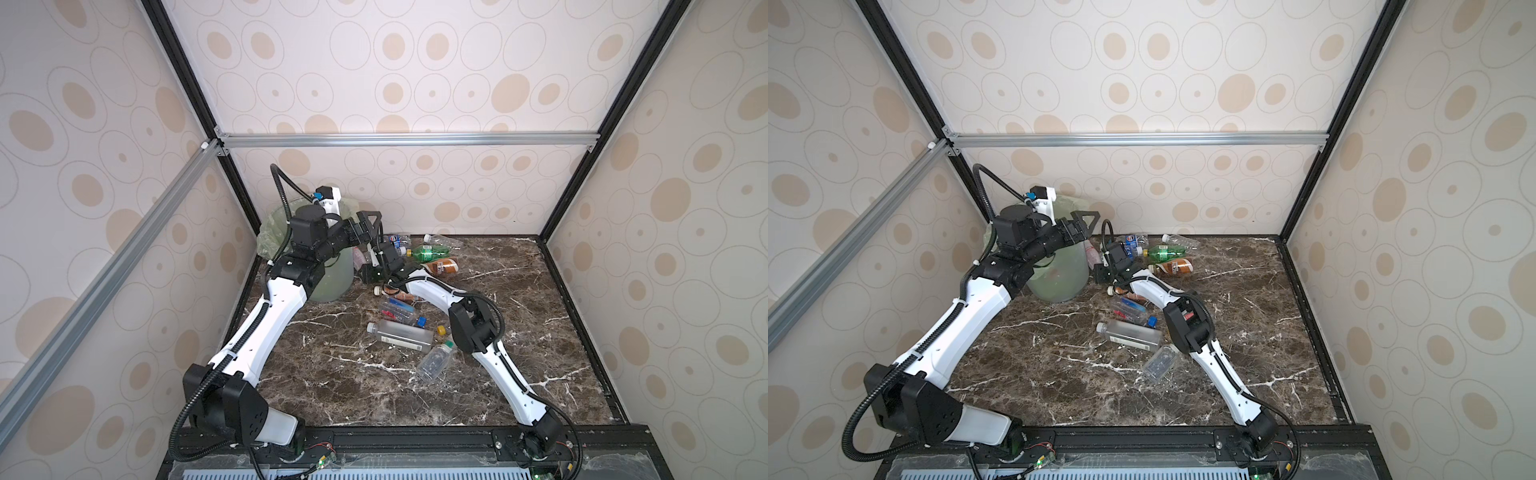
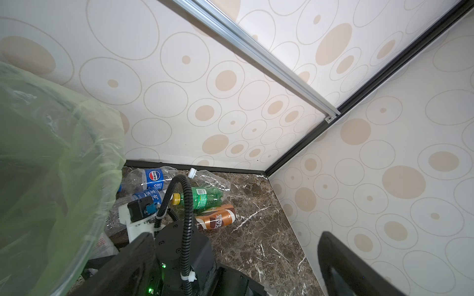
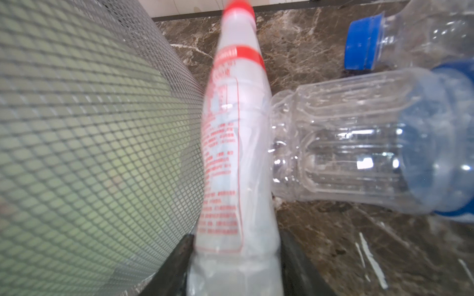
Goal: Throw the plastic bottles in the bin
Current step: 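Lift the white red-cap bottle with right gripper toward the left gripper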
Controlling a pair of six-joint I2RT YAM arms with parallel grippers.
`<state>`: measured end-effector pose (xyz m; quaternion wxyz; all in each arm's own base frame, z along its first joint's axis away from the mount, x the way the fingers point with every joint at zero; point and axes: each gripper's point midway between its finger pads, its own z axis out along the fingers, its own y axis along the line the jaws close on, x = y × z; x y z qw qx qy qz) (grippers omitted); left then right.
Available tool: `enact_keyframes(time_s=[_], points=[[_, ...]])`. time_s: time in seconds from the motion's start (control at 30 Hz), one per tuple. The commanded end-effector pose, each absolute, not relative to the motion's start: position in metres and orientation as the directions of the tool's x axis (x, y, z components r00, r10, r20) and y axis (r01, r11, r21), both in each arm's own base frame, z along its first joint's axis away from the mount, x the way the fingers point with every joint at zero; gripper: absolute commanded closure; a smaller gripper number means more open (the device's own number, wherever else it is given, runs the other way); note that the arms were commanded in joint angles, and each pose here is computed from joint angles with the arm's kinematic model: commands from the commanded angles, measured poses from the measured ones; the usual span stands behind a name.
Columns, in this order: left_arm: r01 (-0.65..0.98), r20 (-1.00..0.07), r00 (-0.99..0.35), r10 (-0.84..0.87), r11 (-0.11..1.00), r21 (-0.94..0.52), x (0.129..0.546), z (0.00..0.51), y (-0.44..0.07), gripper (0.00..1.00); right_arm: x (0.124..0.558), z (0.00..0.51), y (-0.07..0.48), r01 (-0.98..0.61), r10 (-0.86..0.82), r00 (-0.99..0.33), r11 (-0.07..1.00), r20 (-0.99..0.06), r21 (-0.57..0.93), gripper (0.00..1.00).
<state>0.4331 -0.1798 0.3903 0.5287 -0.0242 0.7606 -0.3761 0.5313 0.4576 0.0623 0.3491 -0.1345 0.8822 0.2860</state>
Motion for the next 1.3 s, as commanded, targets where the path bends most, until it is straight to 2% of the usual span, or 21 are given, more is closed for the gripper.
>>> enact_keyframes(time_s=[0.0,0.17,0.8,1.07,1.27], points=[[0.394,-0.793,-0.394,-0.464,0.694,-0.602,0.426,0.414,-0.176,0.01,0.521,0.064,0.457,-0.427,-0.040,-0.734,0.803,-0.678,0.415,0.51],[0.391,-0.789,-0.393,-0.473,0.690,-0.609,0.424,0.415,-0.174,0.01,0.513,0.079,0.447,-0.422,-0.022,-0.725,0.804,-0.688,0.419,0.55],[0.387,-0.744,-0.439,-0.503,0.642,-0.662,0.428,0.411,-0.182,0.01,0.481,0.148,0.404,-0.426,0.038,-0.669,0.799,-0.742,0.425,0.61],[0.401,-0.711,-0.471,-0.522,0.591,-0.700,0.442,0.416,-0.194,0.01,0.464,0.190,0.364,-0.417,0.070,-0.618,0.815,-0.783,0.403,0.61],[0.409,-0.717,-0.466,-0.518,0.592,-0.694,0.460,0.425,-0.207,0.01,0.450,0.228,0.329,-0.418,0.077,-0.557,0.834,-0.827,0.360,0.61]])
